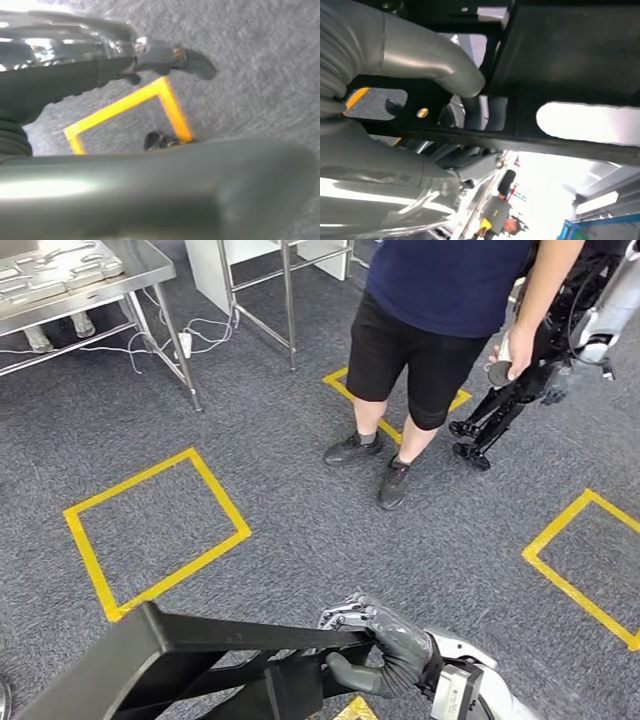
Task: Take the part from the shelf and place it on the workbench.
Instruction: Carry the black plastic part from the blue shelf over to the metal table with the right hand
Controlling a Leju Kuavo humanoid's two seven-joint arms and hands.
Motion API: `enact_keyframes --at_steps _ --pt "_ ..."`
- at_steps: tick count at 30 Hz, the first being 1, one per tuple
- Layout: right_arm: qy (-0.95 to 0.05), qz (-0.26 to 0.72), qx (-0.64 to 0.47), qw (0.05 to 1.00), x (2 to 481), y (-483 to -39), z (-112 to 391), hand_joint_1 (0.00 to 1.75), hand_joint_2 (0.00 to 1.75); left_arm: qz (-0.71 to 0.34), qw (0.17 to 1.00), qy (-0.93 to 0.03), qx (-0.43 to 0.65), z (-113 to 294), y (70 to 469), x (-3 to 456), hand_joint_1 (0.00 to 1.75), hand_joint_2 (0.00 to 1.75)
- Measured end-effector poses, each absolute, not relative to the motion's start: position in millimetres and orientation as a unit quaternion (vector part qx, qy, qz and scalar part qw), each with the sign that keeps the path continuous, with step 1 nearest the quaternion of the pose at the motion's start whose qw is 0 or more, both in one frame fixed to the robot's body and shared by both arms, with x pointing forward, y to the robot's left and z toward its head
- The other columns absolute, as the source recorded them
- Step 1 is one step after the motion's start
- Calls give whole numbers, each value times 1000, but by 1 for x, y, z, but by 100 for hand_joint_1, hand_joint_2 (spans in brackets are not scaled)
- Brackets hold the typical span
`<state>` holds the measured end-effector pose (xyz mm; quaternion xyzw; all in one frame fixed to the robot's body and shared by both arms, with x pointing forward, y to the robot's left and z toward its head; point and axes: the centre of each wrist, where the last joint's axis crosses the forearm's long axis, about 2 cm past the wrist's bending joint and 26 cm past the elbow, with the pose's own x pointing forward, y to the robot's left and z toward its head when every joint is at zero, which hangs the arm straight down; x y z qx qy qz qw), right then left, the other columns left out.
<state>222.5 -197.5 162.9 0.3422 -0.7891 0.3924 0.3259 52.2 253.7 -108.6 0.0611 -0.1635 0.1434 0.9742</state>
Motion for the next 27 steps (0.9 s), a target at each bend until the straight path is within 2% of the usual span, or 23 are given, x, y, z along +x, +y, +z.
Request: enact_keyframes --at_steps 27 --pt "-792 387 340 327 220 -198 162 175 175 148 972 -170 59 -108 255 55 0 175"
